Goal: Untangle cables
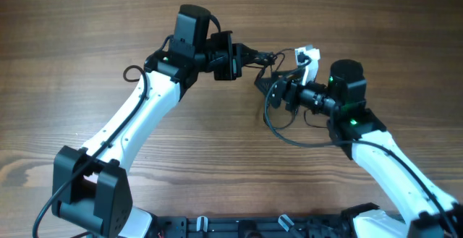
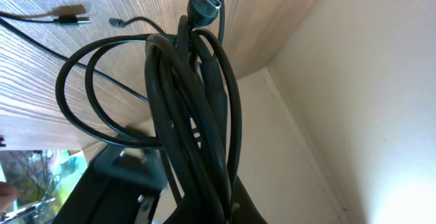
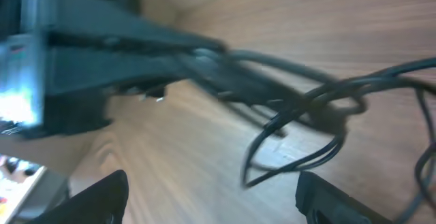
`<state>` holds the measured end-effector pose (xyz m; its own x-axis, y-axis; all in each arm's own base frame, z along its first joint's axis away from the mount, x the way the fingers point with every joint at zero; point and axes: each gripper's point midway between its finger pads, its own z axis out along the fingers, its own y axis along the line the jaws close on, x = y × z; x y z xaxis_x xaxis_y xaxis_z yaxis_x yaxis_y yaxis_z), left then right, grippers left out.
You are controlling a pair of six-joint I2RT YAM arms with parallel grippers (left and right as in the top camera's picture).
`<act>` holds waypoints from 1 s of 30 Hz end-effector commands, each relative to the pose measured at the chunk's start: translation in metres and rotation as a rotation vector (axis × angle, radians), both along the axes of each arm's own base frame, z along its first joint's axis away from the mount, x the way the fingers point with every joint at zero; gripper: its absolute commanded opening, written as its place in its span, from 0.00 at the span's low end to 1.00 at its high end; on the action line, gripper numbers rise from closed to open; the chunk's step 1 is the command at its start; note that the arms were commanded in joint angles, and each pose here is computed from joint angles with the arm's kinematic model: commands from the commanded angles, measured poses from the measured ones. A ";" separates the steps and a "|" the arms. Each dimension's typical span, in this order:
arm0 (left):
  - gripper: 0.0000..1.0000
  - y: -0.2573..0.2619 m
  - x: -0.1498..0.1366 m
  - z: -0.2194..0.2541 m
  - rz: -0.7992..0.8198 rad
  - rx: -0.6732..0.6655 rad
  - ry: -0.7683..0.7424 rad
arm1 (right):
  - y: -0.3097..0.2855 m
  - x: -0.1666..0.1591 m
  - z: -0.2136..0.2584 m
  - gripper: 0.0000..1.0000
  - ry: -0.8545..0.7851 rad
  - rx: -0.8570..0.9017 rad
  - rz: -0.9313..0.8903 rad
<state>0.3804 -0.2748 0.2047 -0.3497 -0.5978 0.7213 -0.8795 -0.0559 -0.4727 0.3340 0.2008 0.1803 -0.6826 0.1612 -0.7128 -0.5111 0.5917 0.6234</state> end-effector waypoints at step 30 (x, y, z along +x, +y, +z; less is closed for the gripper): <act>0.04 0.040 0.030 0.025 0.106 -0.057 -0.049 | -0.029 -0.020 -0.039 0.04 0.193 0.146 0.212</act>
